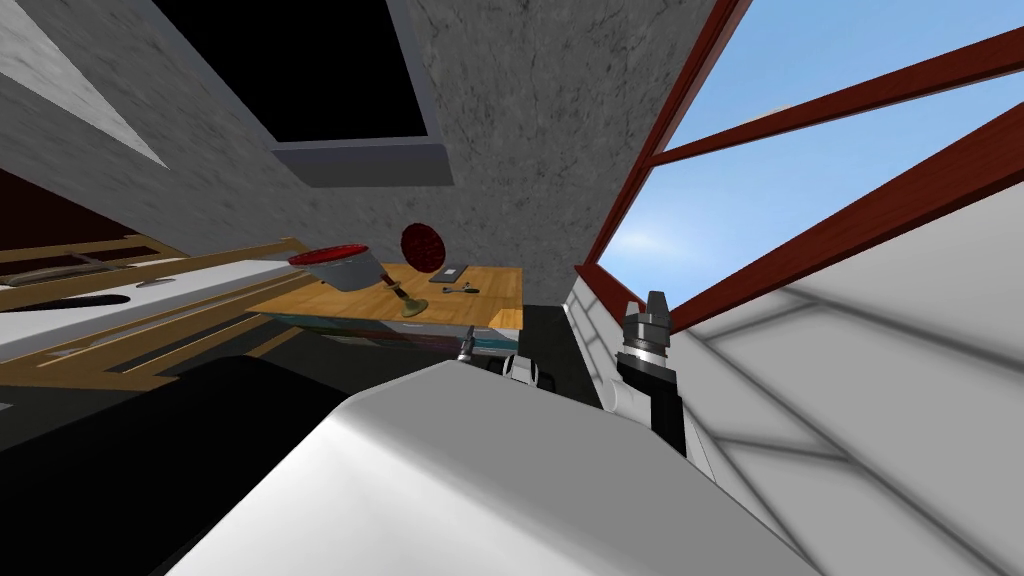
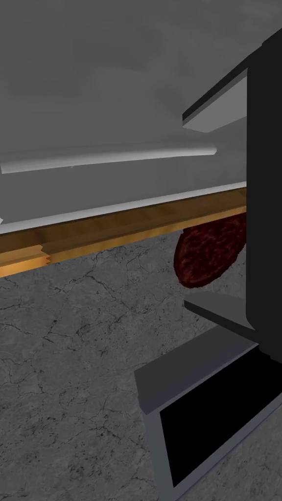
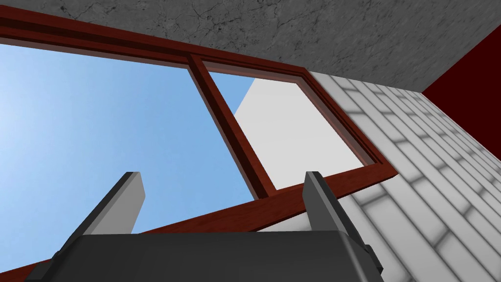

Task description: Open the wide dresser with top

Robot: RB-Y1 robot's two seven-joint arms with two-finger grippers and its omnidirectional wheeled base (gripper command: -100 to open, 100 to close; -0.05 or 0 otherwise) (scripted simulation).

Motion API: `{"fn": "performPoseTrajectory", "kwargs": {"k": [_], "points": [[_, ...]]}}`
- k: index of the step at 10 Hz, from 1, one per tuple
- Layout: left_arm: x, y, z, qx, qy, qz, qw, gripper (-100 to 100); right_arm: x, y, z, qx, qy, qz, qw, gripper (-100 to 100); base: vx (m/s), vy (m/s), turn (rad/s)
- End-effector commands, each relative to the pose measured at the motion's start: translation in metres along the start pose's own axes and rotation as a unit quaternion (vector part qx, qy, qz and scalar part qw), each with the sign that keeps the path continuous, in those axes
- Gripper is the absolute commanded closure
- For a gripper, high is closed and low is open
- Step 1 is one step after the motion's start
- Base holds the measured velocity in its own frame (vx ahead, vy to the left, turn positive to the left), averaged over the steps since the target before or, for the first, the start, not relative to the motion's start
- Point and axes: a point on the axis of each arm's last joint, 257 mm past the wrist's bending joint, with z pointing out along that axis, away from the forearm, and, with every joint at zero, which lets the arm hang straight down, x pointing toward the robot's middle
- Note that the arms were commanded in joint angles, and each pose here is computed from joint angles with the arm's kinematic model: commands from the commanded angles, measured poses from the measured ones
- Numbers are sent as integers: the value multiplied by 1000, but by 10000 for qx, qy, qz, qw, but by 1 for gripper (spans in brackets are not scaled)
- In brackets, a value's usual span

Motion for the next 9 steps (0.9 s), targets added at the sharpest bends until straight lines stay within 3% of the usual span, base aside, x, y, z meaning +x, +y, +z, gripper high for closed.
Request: {"fn": "performPoseTrajectory", "kwargs": {"k": [1, 5, 6, 8, 9], "points": [[1, 16, -11, -201, 6, 68, 9998, -100, 0, 0, 0, 0, 0, 0, 10000, 0, 25, 19, -92], [2, 30, -22, -379, 10, 131, 9992, -100, 0, 0, 0, 0, 0, 0, 10000, 0, 20, 17, -52], [2, 28, -21, -347, 11, 115, 9993, -100, 0, 0, 0, 0, 0, 0, 10000, 0, 9, 8, -8], [-4, 26, -2, -347, 17, 116, 9993, -100, 0, 0, 0, 0, 0, 0, 10000, 0, 40, -5, 7], [-3, 27, -9, -342, 15, 124, 9993, -100, 0, 0, 0, 0, 0, 0, 10000, 0, 27, -4, 0]]}}
